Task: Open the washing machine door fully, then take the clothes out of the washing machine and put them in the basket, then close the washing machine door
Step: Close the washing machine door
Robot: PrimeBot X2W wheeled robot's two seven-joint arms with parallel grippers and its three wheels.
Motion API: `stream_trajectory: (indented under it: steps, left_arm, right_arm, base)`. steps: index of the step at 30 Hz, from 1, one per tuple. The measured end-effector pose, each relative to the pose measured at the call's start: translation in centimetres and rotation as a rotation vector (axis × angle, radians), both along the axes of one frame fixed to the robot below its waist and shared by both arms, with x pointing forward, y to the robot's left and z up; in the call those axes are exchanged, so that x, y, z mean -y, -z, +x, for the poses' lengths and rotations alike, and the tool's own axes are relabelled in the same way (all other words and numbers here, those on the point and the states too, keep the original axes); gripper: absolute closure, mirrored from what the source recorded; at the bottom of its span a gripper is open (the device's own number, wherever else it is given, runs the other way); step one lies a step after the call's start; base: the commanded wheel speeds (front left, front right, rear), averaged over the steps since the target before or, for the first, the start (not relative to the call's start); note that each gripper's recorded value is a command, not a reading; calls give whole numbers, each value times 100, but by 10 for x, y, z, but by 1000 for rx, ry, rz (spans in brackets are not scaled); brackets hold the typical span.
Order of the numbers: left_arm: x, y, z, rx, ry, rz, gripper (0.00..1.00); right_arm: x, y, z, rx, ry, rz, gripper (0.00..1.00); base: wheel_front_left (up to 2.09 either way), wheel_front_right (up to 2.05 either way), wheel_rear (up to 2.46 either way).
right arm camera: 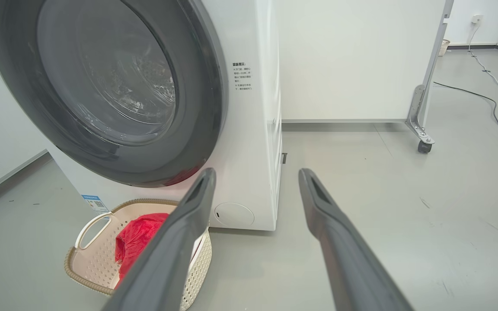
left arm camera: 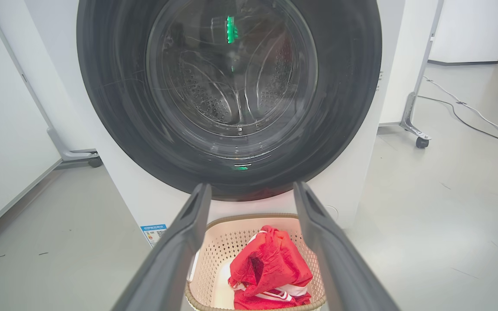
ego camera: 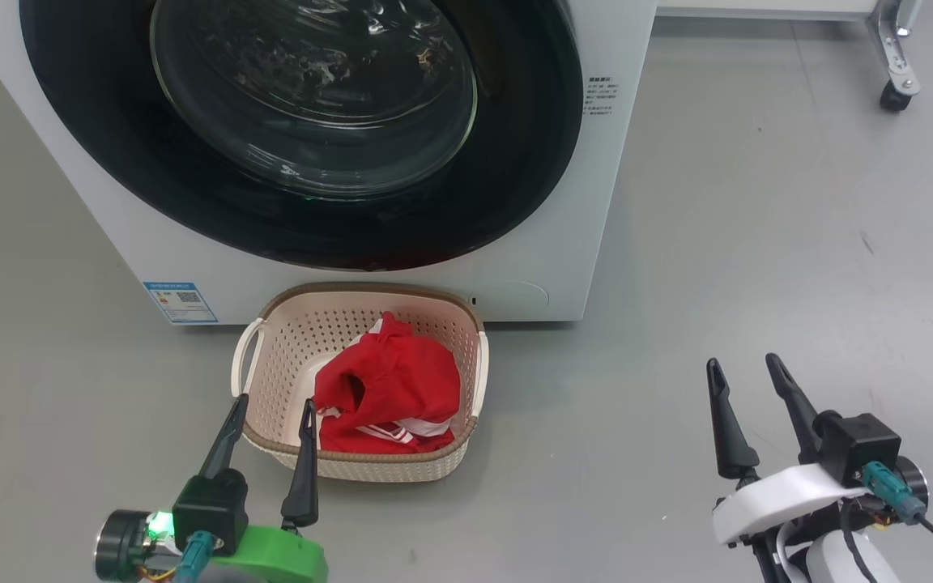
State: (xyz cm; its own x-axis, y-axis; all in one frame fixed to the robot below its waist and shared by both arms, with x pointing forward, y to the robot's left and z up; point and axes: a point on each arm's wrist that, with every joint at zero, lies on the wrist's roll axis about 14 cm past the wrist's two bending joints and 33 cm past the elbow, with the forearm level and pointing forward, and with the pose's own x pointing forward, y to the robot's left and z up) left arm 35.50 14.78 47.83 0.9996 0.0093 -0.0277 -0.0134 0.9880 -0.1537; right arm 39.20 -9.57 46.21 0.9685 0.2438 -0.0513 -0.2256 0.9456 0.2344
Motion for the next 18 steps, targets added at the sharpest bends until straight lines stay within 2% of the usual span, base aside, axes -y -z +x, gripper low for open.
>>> stream_trajectory:
  steps: [18]
  left_arm:
    - [15,5,-22,-15,55,-22,0]
  right_arm:
    - [15,-5,-46,5,62,-6,0]
  base:
    - [0,0,0]
